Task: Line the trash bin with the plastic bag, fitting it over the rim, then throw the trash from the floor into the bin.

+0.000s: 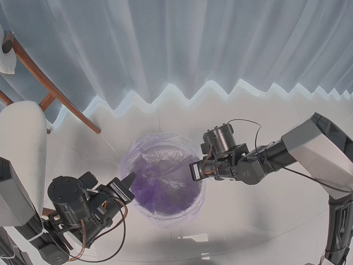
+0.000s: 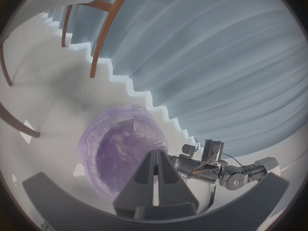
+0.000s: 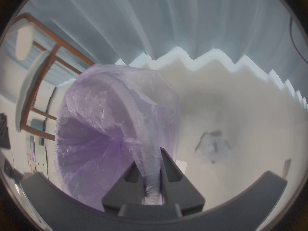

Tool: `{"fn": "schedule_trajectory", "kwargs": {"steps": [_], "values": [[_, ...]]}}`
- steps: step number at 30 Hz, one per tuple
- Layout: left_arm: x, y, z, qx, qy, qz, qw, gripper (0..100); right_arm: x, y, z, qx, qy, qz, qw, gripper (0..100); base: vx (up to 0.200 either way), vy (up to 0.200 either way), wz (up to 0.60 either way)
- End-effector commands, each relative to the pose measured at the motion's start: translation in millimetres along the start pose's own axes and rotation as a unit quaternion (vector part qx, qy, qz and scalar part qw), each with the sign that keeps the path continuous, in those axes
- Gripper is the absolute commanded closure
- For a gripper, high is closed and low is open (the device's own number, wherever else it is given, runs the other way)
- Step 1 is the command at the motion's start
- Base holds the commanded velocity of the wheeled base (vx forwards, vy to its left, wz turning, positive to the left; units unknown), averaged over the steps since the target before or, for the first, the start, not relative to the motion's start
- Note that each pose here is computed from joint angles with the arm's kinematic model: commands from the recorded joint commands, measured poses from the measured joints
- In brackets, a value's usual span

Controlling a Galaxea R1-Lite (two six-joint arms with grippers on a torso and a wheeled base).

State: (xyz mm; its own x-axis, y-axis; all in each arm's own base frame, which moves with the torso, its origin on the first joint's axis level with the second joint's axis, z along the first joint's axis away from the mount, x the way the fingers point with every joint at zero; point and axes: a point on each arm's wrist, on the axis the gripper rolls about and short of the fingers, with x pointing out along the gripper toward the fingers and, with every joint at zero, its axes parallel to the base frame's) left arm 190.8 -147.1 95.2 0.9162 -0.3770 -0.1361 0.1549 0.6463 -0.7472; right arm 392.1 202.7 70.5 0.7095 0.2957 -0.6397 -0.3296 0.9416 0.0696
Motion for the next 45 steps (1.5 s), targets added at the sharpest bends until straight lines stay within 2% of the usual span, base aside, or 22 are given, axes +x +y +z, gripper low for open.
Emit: {"fn": "schedule_trajectory", "kwargs": {"steps": [1,4,6,10,15,18,21,22,25,28,30,34,36,38,42,43,45], "values": [[12.7,23.4,16.8,0.043,0.027,0.0,0.9987,100,8.4,-45.8,-31.4,-0.072,-0.022,0.042,0.9963,100,0.0,0.0,0.0],[15.7,25.7,16.9,0.05,0.041,-0.002,0.9979,100,12.9,-50.2,-43.1,-0.085,-0.033,0.062,0.9939,100,0.0,0.0,0.0],[19.8,25.0,18.7,0.04,0.039,-0.001,0.9985,100,12.1,-50.3,-48.6,-0.086,-0.036,0.066,0.9935,100,0.0,0.0,0.0],[33.9,13.9,27.7,-0.04,0.014,-0.024,0.9988,100,8.0,-53.6,-56.5,-0.084,-0.037,0.07,0.9933,100,0.0,0.0,0.0],[52.8,19.1,46.1,-0.082,-0.019,-0.013,0.9964,100,3.3,-63.9,-61.9,-0.087,-0.028,0.068,0.9935,100,0.0,0.0,0.0],[58.8,27.4,44.2,-0.08,-0.015,-0.003,0.9967,100,0.8,-66.8,-59.2,-0.093,-0.031,0.064,0.9932,100,0.0,0.0,0.0],[59.2,34.0,36.0,-0.037,0.031,-0.011,0.9988,100,0.2,-69.2,-59.7,-0.098,-0.03,0.062,0.9928,100,0.0,0.0,0.0],[58.4,35.3,35.3,-0.025,0.043,-0.015,0.9986,100,0.6,-69.8,-59.2,-0.097,-0.032,0.061,0.9929,0,0.0,0.0,0.0],[58.1,36.8,36.4,0.009,0.077,-0.042,0.9961,100,-1.5,-69.5,-54.8,-0.095,-0.042,0.061,0.9928,0,0.0,0.0,0.0],[58.5,42.3,34.9,0.031,0.113,-0.043,0.9922,100,-7.0,-68.9,-48.3,-0.095,-0.054,0.061,0.9921,0,0.0,0.0,0.0],[59.7,48.0,34.8,0.032,0.131,-0.025,0.9906,100,-18.0,-67.8,-39.7,-0.085,-0.067,0.062,0.9921,0,0.0,0.0,0.0],[64.7,52.8,37.8,0.028,0.132,-0.012,0.9907,100,-30.3,-65.9,-29.7,-0.054,-0.083,0.067,0.9928,0,0.0,0.0,0.0],[60.9,59.4,40.2,0.03,0.166,0.01,0.9856,100,-41.8,-64.9,-21.5,-0.019,-0.096,0.07,0.9927,0,0.0,0.0,0.0],[61.7,62.2,40.0,0.035,0.185,0.014,0.982,100,-46.7,-64.5,-17.4,-0.003,-0.105,0.072,0.9918,0,0.0,0.0,0.0],[66.5,67.4,40.4,0.046,0.186,0.017,0.9814,100,-61.2,-63.9,-8.0,0.014,-0.123,0.073,0.9896,0,0.0,0.0,0.0],[69.7,72.6,36.6,0.071,0.194,0.02,0.9782,0,-71.8,-63.2,-3.6,0.029,-0.134,0.074,0.9878,0,0.0,0.0,0.0],[72.3,80.1,32.8,0.104,0.201,0.024,0.9737,0,-82.2,-62.0,-2.2,0.042,-0.141,0.075,0.9863,0,0.0,0.0,0.0]]}}
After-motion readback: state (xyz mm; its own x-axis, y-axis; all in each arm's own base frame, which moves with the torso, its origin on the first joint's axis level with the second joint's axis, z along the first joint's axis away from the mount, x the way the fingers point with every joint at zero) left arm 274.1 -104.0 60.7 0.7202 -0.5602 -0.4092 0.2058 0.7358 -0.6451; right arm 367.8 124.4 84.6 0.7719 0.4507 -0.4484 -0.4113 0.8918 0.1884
